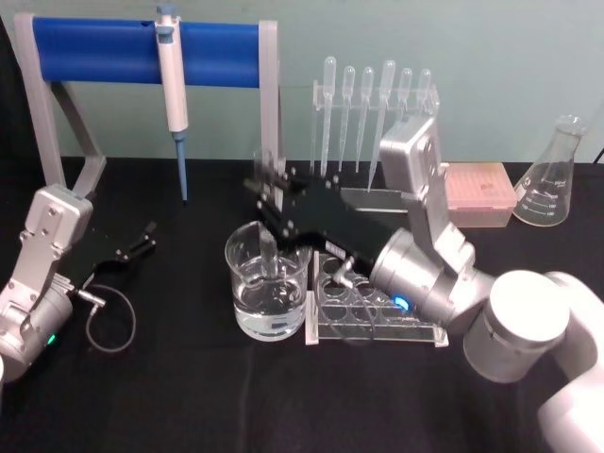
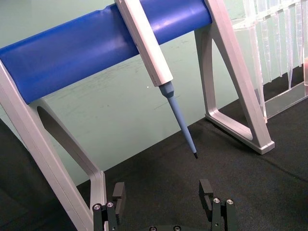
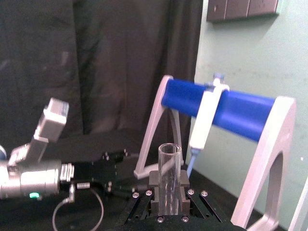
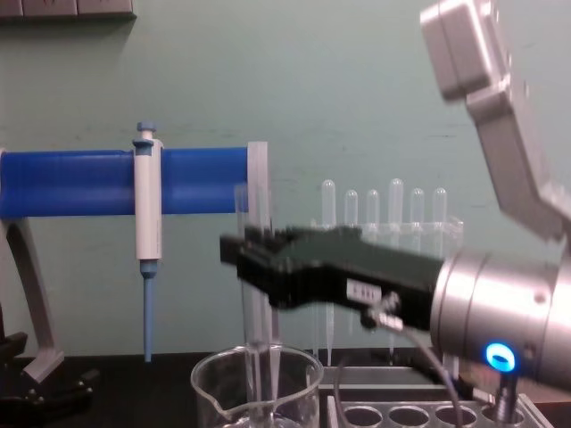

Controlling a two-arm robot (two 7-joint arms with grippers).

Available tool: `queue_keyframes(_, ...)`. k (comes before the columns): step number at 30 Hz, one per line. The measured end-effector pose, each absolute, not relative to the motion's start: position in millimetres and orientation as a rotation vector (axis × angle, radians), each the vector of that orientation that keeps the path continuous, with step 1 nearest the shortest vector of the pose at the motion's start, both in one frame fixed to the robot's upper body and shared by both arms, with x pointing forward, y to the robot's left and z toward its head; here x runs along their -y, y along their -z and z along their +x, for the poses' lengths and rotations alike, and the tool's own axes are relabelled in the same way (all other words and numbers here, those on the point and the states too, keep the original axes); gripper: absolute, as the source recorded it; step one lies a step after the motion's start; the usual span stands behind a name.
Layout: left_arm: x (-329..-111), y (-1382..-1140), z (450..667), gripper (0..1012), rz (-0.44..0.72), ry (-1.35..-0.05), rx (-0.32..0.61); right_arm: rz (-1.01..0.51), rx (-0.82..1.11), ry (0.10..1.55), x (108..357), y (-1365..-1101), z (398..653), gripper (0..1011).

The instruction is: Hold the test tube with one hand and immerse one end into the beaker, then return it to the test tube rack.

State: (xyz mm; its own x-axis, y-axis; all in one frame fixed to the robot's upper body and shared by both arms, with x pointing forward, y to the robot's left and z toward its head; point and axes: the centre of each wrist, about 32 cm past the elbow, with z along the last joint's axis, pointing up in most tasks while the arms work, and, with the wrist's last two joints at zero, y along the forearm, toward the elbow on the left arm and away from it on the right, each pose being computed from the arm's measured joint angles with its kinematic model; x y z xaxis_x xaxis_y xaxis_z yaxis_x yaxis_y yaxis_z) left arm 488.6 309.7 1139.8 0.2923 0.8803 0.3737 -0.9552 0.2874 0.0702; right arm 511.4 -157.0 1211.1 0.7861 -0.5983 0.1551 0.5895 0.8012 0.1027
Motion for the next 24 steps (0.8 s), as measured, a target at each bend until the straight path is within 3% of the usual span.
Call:
queue_keyframes(9, -310, -1140, 489, 1000, 0.305, -1.248, 0.285, 0.047, 0.153, 0.648, 160, -1177, 510, 228)
queue_keyframes(24, -310, -1140, 489, 1000, 0.305, -1.248, 0.285, 0.049, 0.146, 0.654, 160, -1171, 509, 229)
